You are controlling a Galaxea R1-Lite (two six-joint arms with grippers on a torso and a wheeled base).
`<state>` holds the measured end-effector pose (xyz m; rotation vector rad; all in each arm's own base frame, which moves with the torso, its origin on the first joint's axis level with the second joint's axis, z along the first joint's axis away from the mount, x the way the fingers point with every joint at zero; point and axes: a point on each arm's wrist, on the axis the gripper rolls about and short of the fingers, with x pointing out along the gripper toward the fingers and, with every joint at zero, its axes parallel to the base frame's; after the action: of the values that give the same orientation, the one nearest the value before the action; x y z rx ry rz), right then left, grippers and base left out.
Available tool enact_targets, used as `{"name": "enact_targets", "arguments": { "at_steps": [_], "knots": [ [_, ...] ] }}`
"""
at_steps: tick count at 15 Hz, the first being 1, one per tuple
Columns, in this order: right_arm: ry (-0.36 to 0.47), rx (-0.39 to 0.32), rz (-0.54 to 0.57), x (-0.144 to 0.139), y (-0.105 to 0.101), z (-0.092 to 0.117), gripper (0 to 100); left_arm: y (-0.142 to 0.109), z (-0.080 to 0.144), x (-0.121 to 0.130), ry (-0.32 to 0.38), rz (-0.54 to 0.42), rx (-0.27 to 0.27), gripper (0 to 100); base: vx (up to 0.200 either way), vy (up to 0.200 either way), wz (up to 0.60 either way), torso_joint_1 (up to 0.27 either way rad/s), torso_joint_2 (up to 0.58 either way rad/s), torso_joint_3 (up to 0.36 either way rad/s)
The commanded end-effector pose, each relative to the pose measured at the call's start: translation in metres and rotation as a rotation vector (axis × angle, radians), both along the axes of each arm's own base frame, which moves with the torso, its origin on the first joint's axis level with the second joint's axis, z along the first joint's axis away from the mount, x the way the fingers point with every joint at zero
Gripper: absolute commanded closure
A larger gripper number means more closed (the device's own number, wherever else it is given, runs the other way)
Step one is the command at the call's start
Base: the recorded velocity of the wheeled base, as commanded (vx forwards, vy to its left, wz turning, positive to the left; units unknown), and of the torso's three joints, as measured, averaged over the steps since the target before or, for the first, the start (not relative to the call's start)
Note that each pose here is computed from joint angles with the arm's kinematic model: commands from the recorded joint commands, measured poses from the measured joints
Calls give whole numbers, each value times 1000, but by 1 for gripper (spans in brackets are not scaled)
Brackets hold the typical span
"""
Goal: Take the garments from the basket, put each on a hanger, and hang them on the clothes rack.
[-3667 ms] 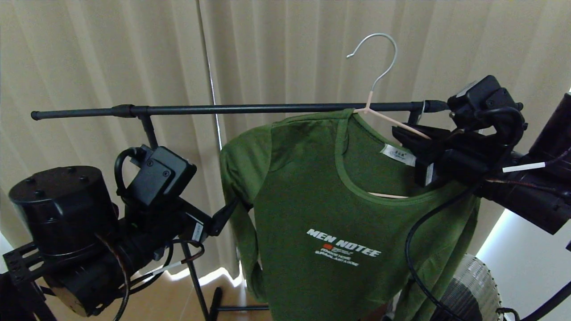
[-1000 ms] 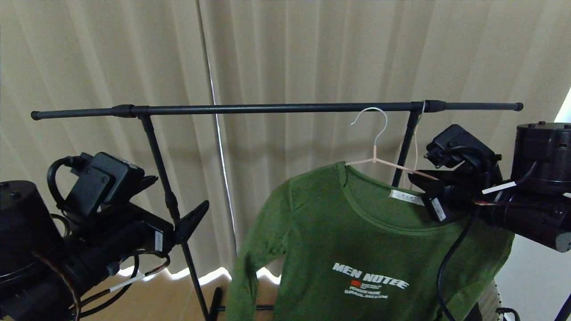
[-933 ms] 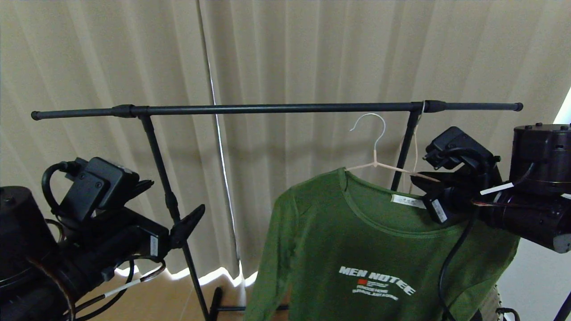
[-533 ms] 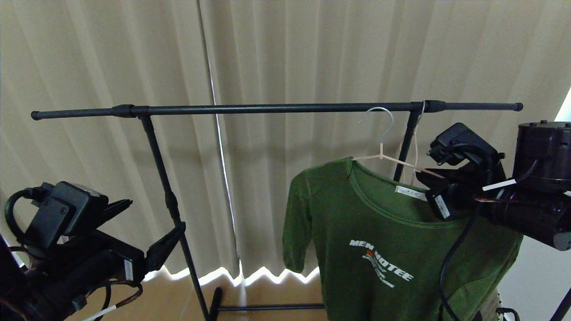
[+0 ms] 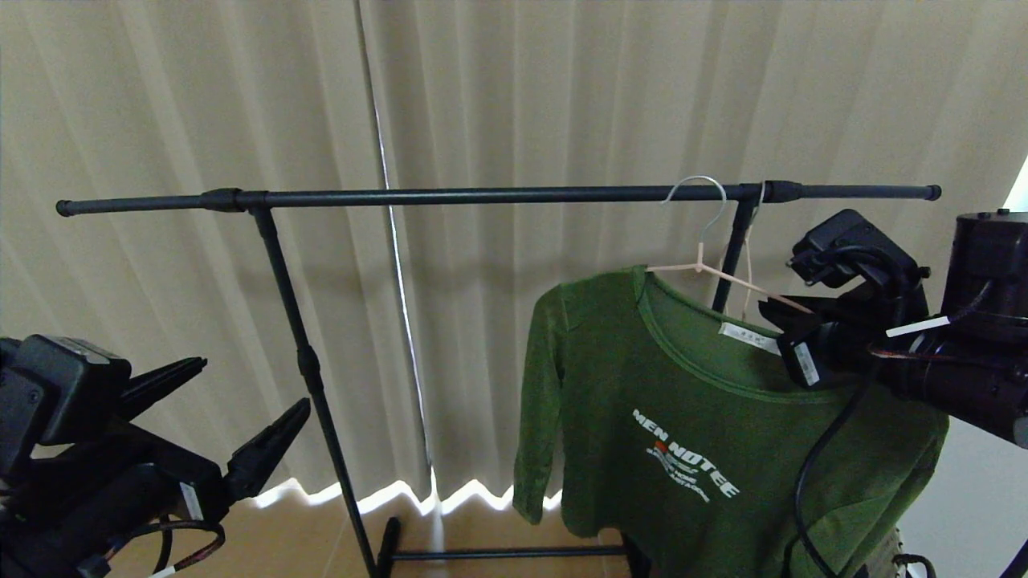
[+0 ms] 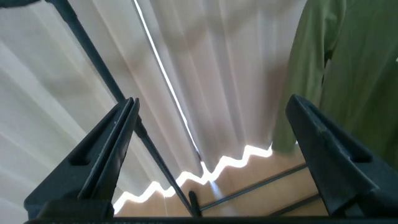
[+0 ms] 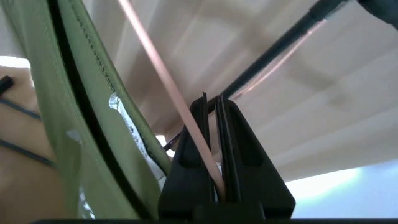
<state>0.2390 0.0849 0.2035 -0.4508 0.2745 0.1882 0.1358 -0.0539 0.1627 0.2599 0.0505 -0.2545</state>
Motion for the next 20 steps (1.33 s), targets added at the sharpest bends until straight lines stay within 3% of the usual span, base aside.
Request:
{"name": "enact_targets", "arguments": {
  "at_steps": [1,14,17,20],
  "knots": [
    [-6,2,3,-2,-1,1,100,1,2,-1,-12,1,-4,0,0,0,0,0,0,0],
    [-13,48,22,-4,7,5,100,1,-1,-1,2,-1,5,0,185,0,0,3,2,3],
    [-13,52,54,5,20,6,100,1,-1,-2,-1,-3,4,0,0,0,0,0,0,0],
    [34,78,98,22,48,-5,100,0,-1,-2,-3,-4,3,0,0,0,0,0,0,0]
  ]
}}
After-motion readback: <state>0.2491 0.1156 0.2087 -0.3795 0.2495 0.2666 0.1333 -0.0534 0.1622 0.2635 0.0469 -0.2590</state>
